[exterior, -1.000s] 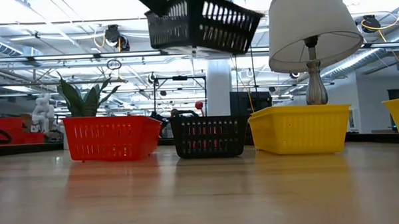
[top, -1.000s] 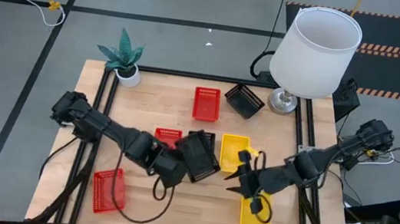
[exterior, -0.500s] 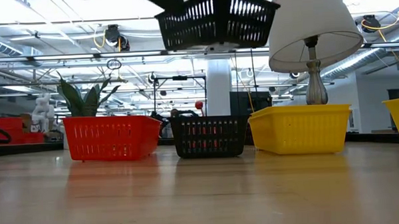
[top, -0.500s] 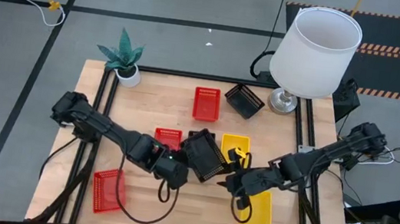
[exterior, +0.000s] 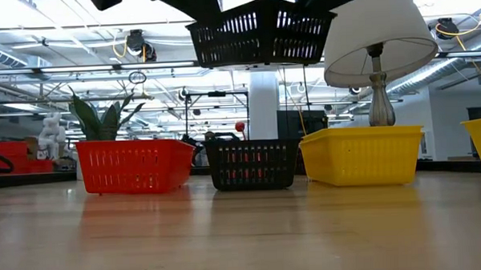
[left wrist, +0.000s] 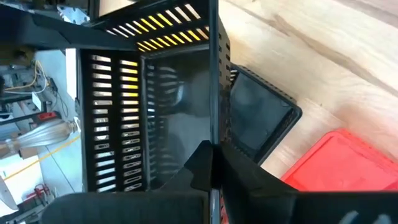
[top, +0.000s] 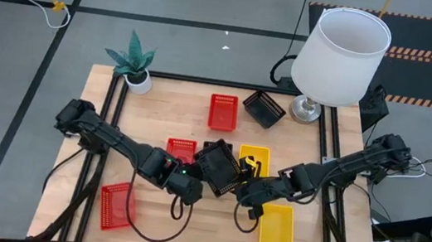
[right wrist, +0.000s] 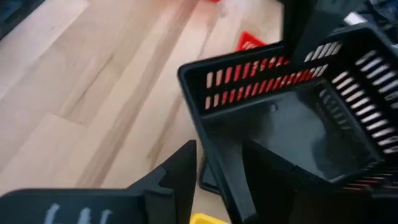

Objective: Stack baskets by color
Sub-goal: Stack the bottom black bin on top of the middle black bin

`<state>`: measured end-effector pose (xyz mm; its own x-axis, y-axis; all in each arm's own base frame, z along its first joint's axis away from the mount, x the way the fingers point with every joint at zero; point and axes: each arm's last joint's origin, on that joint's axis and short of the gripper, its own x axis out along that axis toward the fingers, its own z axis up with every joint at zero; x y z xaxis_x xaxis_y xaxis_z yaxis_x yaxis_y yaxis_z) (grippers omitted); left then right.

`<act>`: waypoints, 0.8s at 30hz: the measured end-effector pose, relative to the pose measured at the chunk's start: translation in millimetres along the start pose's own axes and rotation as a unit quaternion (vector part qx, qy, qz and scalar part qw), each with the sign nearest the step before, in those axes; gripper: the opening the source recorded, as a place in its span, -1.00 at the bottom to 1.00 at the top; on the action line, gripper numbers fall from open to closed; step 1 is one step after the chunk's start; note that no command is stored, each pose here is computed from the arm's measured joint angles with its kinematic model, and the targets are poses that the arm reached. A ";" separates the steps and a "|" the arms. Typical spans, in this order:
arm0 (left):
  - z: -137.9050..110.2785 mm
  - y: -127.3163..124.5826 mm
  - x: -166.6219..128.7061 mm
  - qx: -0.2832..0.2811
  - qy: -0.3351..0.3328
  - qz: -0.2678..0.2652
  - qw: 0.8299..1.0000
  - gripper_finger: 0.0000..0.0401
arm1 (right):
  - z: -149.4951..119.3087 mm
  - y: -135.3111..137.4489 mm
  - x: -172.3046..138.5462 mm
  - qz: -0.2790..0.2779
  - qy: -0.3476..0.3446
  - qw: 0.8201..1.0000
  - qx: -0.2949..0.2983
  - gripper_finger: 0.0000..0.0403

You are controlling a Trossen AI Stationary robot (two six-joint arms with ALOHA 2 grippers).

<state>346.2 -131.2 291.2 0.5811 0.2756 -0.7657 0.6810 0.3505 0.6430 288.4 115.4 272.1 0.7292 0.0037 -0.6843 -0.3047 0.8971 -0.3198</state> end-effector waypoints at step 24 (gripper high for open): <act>0.1 7.1 -2.1 -0.201 0.058 0.120 0.971 -0.19 | 2.2 -2.1 0.0 -0.012 -0.010 1.000 -0.016 -0.97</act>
<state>349.9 -129.3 297.4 0.6320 0.4823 -0.6065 0.2908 0.5779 0.7626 290.3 114.4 274.2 0.7488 -0.0087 -0.6627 -0.3055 0.8828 -0.3568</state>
